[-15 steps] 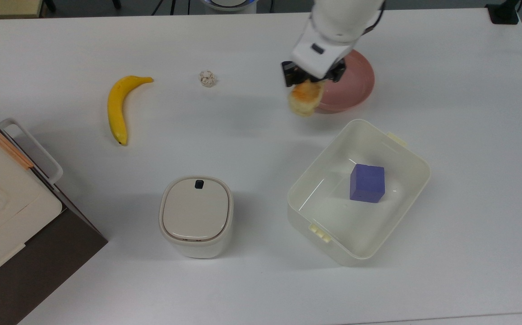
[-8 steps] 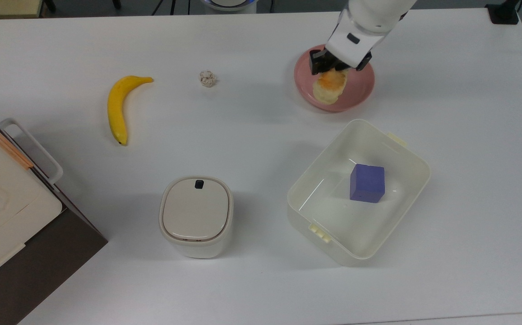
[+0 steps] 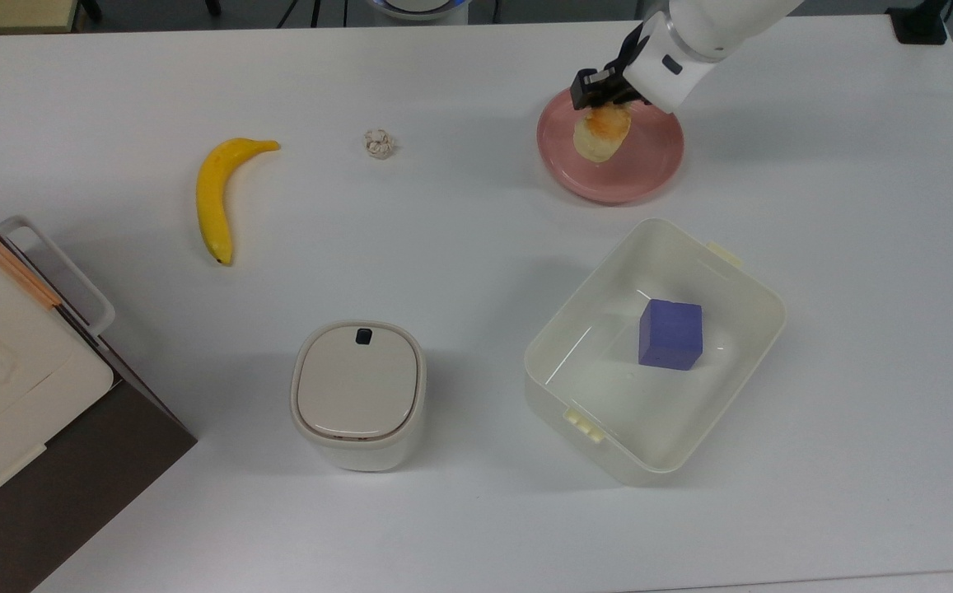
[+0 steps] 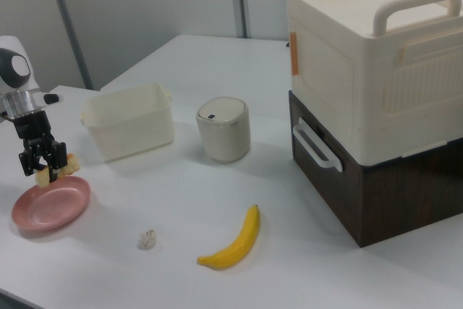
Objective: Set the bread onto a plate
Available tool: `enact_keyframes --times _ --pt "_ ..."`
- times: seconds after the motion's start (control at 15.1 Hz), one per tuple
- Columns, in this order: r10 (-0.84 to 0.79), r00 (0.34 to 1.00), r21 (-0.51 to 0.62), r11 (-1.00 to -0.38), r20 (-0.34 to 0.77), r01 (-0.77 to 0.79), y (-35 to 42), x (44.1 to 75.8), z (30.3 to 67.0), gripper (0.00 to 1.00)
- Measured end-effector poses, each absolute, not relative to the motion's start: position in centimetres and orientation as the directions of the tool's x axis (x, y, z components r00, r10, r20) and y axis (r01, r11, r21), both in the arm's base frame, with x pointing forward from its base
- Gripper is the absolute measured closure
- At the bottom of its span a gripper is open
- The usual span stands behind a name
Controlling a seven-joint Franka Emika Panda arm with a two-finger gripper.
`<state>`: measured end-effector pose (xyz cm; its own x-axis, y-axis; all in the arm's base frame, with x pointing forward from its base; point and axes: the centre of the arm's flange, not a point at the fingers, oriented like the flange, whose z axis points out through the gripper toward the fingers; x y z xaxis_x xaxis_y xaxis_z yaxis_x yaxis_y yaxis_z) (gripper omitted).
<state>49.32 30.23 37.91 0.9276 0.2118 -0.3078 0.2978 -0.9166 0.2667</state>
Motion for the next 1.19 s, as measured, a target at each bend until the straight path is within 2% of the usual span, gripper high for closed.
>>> enact_keyframes --times 0.53,0.66,0.93,1.19 --pt "0.198 0.899 0.296 -0.898 -0.391 0.326 29.9 47.7 36.0 0.98" --pt "0.192 0.893 0.301 -0.895 -0.406 0.329 29.7 47.5 35.8 0.83" --pt "0.19 0.893 0.304 -0.894 -0.409 0.33 29.7 47.4 35.8 0.39" --pt "0.191 0.894 0.304 -0.894 -0.406 0.329 29.7 47.5 35.9 0.0"
